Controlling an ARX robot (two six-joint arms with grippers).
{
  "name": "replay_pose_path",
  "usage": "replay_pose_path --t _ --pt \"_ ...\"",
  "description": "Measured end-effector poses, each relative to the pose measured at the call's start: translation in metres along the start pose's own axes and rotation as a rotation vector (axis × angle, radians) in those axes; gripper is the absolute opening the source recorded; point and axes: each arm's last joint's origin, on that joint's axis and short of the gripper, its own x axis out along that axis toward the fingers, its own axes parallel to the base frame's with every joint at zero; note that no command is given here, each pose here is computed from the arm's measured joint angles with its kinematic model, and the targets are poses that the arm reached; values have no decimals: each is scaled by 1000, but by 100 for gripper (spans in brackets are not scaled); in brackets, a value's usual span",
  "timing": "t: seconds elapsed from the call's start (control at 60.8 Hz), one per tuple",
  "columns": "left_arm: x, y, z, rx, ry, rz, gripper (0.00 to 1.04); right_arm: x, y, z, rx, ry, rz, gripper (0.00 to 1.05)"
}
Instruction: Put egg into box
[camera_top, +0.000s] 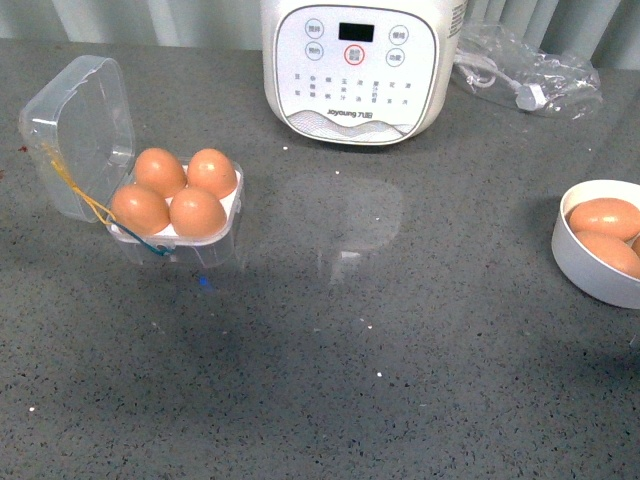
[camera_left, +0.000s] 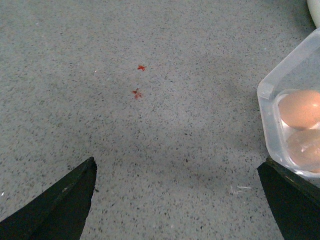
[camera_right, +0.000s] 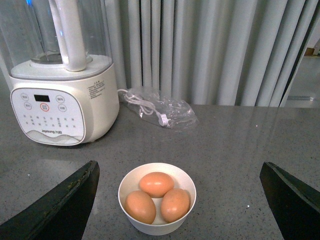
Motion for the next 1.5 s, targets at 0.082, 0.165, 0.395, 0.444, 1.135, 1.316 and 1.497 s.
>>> replay_pose_path --t 0.082,0.165,0.395,0.444,1.135,1.316,1.497 --pt "16 -4 4 12 14 -9 98 0 0 0 0 0 0 97" --pt "30 -11 6 26 22 -15 98 0 0 0 0 0 0 97" --pt "40 -65 13 94 25 -178 98 0 0 0 0 0 0 97" --pt "35 -66 18 105 0 -191 98 0 0 0 0 0 0 97" --pt "-45 -32 -19 -61 -515 -13 32 0 0 0 2 0 0 97" --pt "-59 -43 -37 -80 -484 -1 4 0 0 0 2 0 0 97" --pt "-73 -48 -42 -73 -487 -23 4 0 0 0 2 0 -1 97"
